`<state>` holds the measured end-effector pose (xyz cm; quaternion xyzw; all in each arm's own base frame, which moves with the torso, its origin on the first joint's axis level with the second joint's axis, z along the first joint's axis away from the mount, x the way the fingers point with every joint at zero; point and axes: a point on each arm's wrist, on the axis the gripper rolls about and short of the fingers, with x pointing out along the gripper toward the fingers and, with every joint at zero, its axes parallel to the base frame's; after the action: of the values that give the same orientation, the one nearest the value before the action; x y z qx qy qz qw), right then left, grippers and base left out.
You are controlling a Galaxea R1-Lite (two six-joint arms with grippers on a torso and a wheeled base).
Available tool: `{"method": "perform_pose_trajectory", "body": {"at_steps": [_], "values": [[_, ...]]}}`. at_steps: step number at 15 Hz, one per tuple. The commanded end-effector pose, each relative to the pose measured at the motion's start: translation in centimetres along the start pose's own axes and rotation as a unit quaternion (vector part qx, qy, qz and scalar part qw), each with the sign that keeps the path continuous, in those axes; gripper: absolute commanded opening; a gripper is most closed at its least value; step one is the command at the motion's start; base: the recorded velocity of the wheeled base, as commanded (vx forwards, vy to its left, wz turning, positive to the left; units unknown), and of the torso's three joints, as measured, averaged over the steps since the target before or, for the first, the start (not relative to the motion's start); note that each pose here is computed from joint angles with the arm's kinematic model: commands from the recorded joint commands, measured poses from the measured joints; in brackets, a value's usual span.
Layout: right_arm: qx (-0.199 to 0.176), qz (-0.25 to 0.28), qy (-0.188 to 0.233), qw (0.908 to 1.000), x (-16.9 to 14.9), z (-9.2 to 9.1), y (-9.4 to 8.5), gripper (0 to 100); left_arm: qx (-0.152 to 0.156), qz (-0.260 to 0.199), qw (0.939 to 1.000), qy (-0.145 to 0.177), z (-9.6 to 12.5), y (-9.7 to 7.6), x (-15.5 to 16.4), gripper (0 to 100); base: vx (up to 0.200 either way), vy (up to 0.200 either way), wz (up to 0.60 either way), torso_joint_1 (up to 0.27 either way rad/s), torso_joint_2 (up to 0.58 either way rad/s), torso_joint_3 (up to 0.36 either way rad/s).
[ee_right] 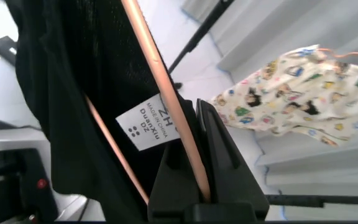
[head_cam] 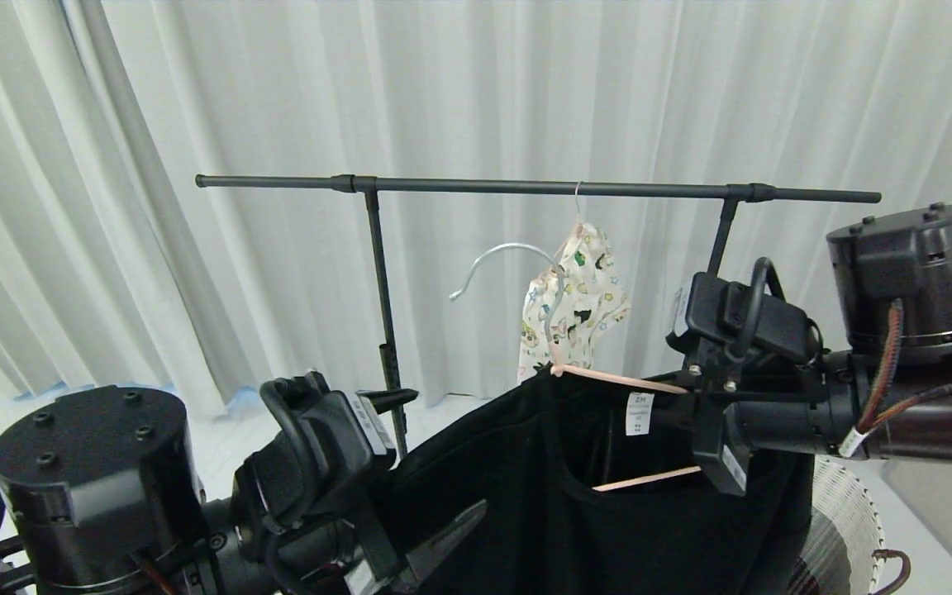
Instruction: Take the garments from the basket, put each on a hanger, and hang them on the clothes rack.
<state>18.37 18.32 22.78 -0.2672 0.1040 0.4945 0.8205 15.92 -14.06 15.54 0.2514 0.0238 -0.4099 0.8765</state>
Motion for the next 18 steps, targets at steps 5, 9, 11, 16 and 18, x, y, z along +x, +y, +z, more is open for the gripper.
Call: {"method": "perform_pose_trajectory", "body": {"at_steps": [5, 9, 11, 16, 18], "values": [[-0.001, -0.065, -0.008, 0.9979, -4.4, -1.3, -1.4, 0, -0.026, 0.092, 0.9946, 0.040, -3.0, 2.0, -4.6, 100, 0.000, 0.000, 0.00, 0.000, 0.00, 0.000], [0.000, -0.085, -0.015, 0.9963, -5.6, -1.2, -1.6, 0, -0.035, 0.093, 0.9930, 0.063, -4.2, 1.7, -5.0, 100, 0.000, 0.000, 0.00, 0.000, 0.00, 0.000], [0.003, -0.094, -0.014, 0.9955, -5.9, -1.4, -1.9, 0, -0.042, 0.077, 0.9947, 0.053, -4.2, 1.6, -5.1, 100, 0.000, 0.000, 0.00, 0.000, 0.00, 0.000], [0.002, -0.099, -0.023, 0.9948, -6.7, -1.3, -1.8, 0, -0.081, 0.038, 0.9920, 0.089, -6.5, 1.5, -4.7, 100, 0.000, 0.000, 0.00, 0.000, 0.00, 0.000], [-0.001, -0.099, -0.029, 0.9946, -7.0, -1.1, -1.7, 0, -0.086, -0.003, 0.9935, 0.075, -6.5, 2.0, -3.5, 100, 0.000, 0.000, 0.00, 0.000, 0.00, 0.000]]}}
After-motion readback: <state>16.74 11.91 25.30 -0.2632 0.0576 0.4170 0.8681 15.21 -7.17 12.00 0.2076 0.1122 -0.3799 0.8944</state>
